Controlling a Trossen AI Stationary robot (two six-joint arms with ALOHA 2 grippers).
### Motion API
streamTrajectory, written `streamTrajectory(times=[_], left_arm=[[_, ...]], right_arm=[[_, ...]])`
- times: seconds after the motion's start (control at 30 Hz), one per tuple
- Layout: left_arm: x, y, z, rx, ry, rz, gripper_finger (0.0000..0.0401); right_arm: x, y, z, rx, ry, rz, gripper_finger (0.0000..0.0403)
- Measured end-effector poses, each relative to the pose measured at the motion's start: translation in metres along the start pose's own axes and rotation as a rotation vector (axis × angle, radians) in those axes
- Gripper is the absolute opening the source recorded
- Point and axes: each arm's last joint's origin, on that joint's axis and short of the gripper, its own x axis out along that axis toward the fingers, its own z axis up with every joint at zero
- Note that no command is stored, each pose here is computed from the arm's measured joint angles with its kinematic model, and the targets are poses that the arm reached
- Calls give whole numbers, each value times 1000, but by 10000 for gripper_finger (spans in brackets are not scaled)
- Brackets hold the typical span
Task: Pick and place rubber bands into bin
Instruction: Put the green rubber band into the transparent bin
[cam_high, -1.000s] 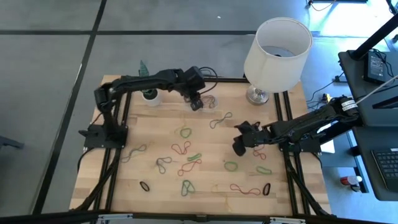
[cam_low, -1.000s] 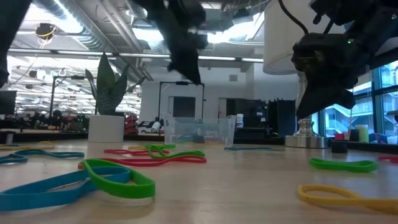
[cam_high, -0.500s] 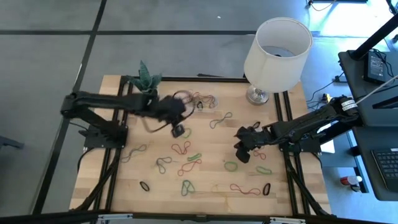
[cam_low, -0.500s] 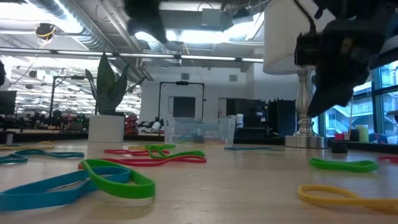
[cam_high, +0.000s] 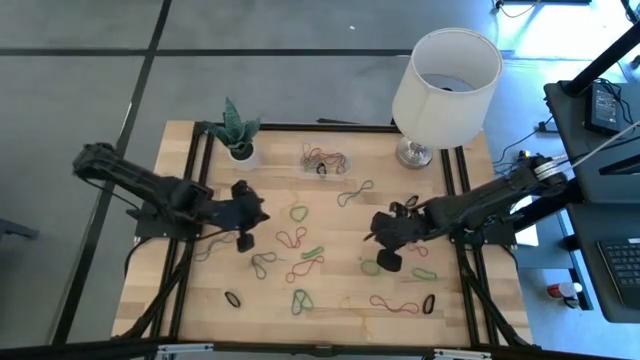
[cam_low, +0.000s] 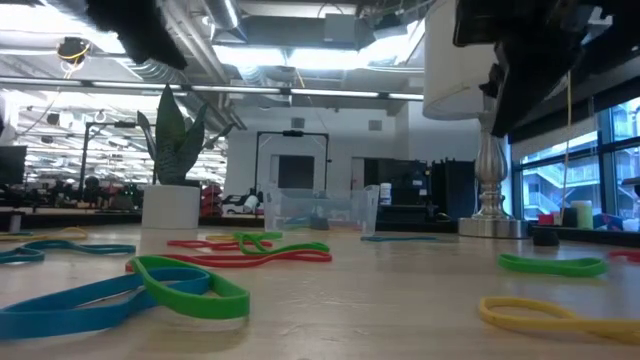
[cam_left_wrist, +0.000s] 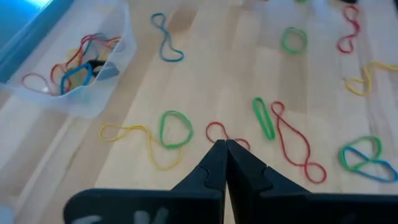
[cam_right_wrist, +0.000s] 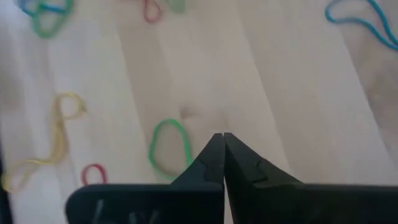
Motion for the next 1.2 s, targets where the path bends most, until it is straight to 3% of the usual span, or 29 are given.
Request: streamTrajectory(times=[0.13, 0.37, 0.53, 0.87, 1.2], left_arm=[[1, 7, -25, 61, -85, -59, 1], [1, 31, -59, 137, -218, -133, 1], [-3, 47, -71, 111, -279, -130, 1], [-8, 53, -71, 86, -314, -117, 1], [-7, 52, -71, 87, -310, -115, 1]], right_arm=[[14, 6, 4, -3, 84, -47, 12], [36, 11, 4, 97, 159, -83, 37], [44, 12, 1, 106, 210, -95, 56], [70, 24, -4, 56, 263, -64, 95], [98, 33, -11, -24, 283, -63, 98]])
